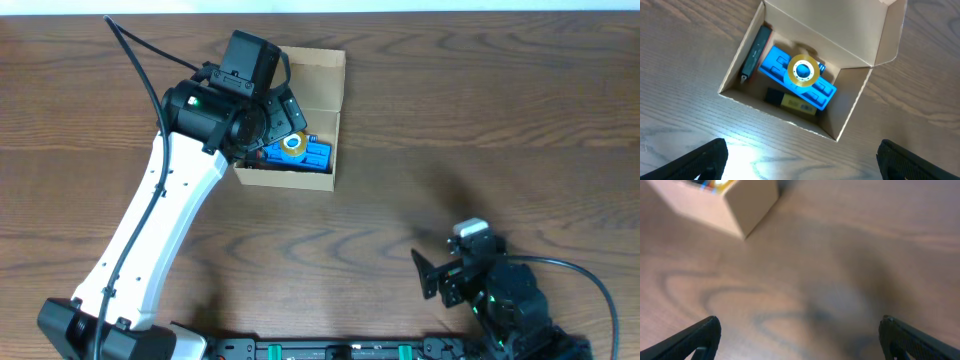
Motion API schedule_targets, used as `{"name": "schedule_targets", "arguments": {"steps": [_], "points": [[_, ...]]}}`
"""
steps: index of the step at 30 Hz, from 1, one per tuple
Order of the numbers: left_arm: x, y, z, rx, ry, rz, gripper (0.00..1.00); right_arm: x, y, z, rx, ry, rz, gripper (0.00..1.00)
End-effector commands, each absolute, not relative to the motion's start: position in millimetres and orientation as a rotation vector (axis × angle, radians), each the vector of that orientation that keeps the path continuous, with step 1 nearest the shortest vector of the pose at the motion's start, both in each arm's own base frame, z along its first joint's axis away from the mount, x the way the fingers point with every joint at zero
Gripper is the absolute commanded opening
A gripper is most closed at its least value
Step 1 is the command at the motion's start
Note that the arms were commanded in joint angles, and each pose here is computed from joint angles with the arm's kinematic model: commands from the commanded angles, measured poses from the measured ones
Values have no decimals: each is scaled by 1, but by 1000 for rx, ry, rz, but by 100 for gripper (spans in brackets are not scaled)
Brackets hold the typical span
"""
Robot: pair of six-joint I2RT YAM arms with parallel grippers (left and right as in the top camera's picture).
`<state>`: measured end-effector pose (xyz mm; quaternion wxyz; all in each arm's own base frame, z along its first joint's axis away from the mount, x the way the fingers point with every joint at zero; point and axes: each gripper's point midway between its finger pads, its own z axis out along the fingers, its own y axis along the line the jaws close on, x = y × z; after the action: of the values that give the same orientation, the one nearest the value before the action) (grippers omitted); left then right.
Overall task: Pack container
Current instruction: 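Lower the tape roll into the cardboard box onto the duster, then raise both grippers to the far corners of the box lid flaps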
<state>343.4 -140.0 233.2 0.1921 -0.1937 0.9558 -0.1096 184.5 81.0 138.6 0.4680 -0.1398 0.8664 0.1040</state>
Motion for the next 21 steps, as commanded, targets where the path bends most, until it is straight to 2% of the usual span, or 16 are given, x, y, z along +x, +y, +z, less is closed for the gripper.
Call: {"name": "schedule_targets", "arguments": {"steps": [1, 8, 14, 17, 19, 20, 21], "points": [[344, -137, 235, -514, 2677, -282, 95, 196, 71, 155, -281, 2056, 189, 99], [355, -115, 239, -519, 2692, -405, 95, 213, 86, 213, -241, 2024, 270, 99], [385, -60, 257, -734, 2560, -660, 100, 271, 96, 283, -269, 2067, 165, 99], [404, -23, 268, -810, 2438, -686, 86, 309, 105, 294, -338, 2128, 115, 99], [414, -1, 274, -844, 2367, -674, 72, 335, 110, 292, -348, 2170, 97, 99], [419, 9, 276, -855, 2338, -667, 61, 347, 113, 289, -345, 2189, 91, 99], [424, 18, 278, -867, 2311, -659, 53, 360, 116, 283, -344, 2209, 83, 84]]}}
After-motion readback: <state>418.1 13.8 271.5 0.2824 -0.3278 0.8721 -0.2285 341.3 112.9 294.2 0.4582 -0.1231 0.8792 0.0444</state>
